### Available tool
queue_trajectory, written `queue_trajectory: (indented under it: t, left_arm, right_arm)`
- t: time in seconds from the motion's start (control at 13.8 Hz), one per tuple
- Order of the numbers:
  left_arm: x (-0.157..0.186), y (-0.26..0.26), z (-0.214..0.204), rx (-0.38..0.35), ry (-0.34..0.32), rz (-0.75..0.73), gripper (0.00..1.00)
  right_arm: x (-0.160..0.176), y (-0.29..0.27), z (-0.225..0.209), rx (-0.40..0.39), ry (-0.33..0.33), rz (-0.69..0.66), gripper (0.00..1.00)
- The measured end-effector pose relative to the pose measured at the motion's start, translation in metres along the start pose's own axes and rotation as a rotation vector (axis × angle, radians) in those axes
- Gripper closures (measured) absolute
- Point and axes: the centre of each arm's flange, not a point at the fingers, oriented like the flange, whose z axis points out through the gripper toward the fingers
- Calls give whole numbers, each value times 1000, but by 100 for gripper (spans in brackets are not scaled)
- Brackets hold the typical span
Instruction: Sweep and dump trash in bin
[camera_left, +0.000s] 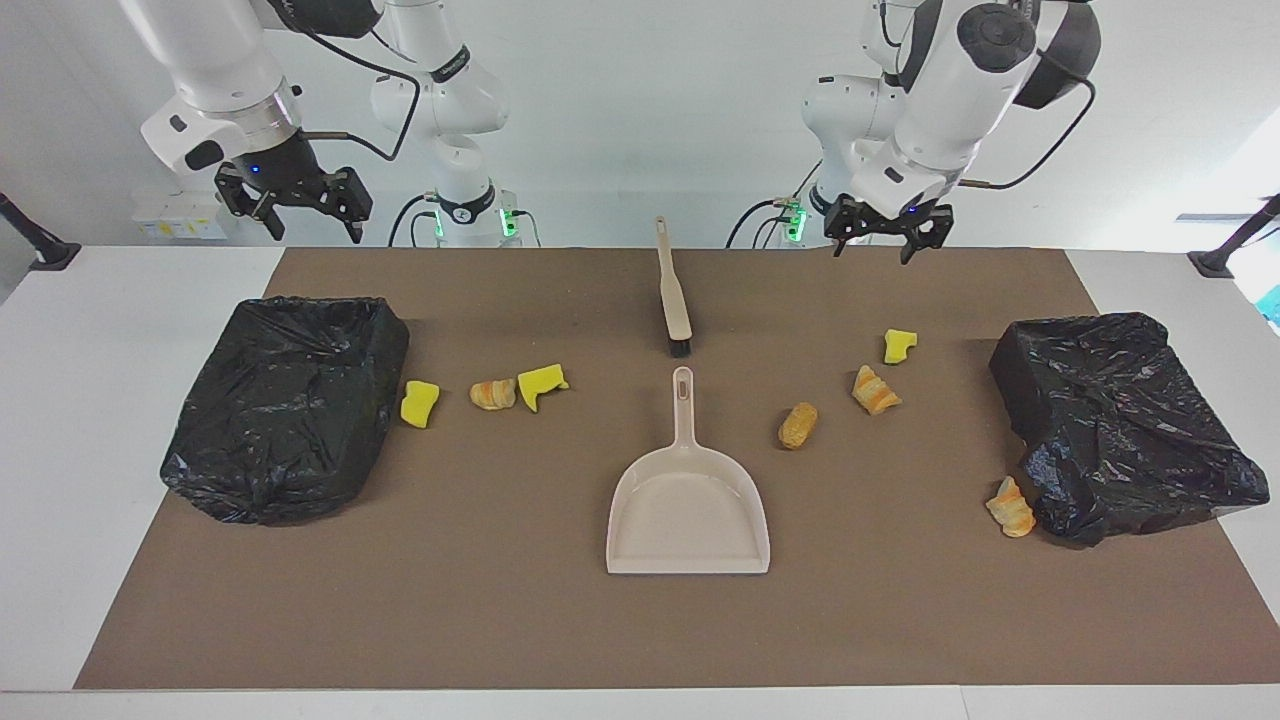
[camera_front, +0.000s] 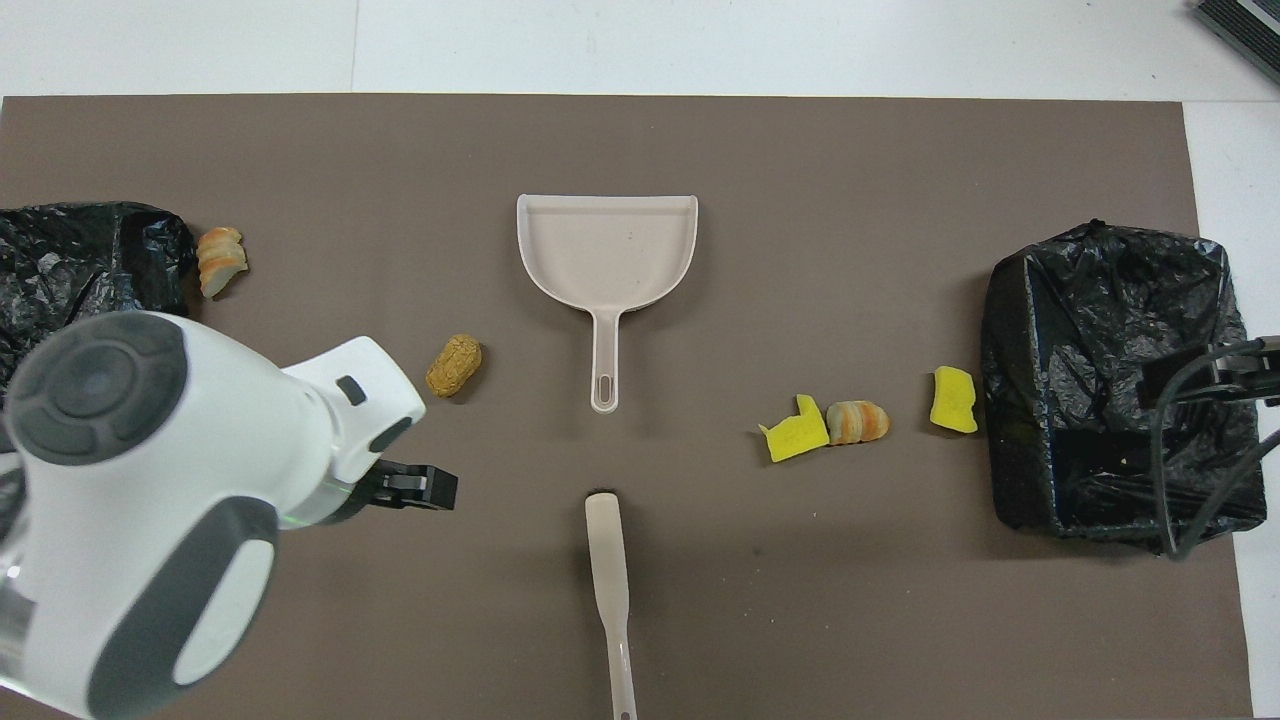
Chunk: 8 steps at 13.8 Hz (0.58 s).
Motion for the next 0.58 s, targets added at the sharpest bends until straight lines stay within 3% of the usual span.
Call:
queue_trajectory:
  t: [0.29,0.58]
  left_arm:
    - [-29,63,53,21,-1,5,0]
    - [-77,129,108,30,25,-3,0]
  right_arm:
    - [11,-32,5,12,85,-58,0]
    - [30,-64,52,56,131,-101,0]
